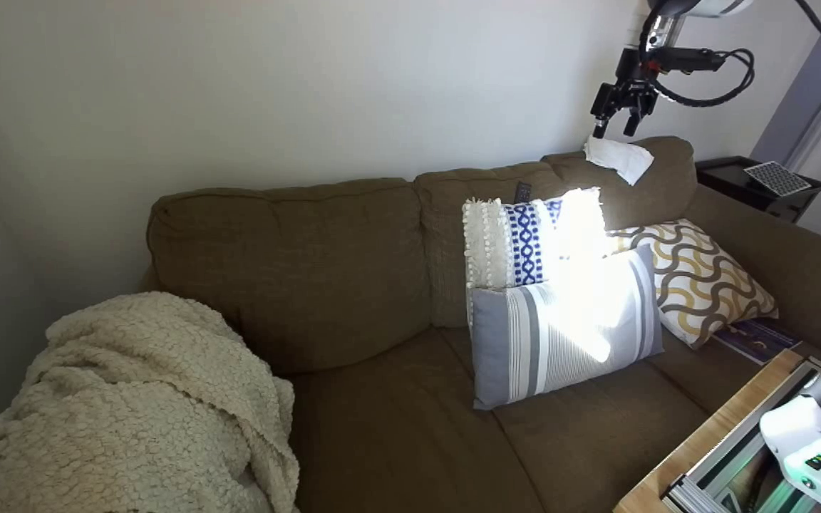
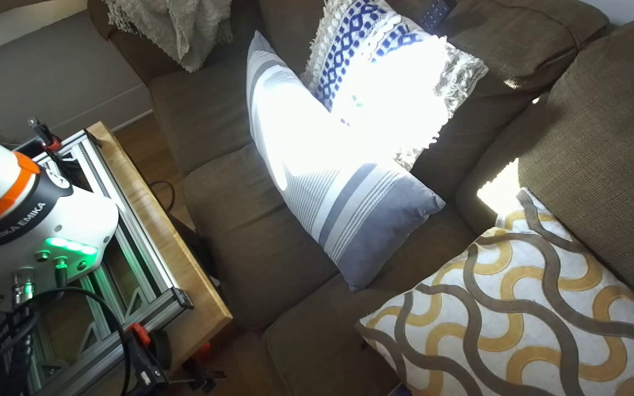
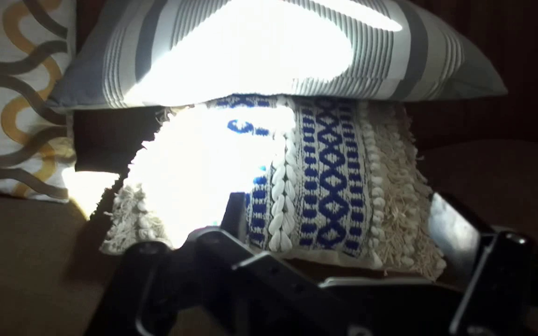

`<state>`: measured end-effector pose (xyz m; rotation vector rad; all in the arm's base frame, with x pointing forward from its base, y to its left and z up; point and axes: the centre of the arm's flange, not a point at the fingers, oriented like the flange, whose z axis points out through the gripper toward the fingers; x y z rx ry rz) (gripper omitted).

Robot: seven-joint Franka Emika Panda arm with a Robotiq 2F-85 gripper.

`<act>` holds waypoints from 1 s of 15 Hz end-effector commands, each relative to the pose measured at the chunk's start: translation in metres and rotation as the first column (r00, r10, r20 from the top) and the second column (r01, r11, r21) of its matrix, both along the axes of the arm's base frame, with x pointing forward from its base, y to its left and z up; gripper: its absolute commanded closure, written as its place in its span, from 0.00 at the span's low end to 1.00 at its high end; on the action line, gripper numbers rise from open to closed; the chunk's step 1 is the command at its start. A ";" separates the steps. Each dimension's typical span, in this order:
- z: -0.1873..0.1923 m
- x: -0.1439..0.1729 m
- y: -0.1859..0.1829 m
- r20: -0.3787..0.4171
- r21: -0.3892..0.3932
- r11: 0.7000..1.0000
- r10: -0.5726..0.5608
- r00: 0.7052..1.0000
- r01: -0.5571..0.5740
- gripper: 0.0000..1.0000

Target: Pick up the remote on top of the blue and white pillow and put it on top of the sofa back support top

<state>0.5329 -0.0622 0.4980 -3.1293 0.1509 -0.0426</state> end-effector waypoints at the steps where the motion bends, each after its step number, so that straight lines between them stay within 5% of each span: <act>1: -0.025 0.040 -0.010 0.085 0.040 0.999 0.007 0.996 -0.010 0.00; 4: -0.052 0.057 -0.018 0.097 0.007 1.000 0.016 0.995 -0.016 0.00; 12: -0.051 0.054 -0.012 0.096 -0.001 1.000 0.009 0.995 -0.009 0.00; 15: -0.078 0.090 -0.034 0.080 -0.016 0.982 -0.185 0.979 0.187 0.00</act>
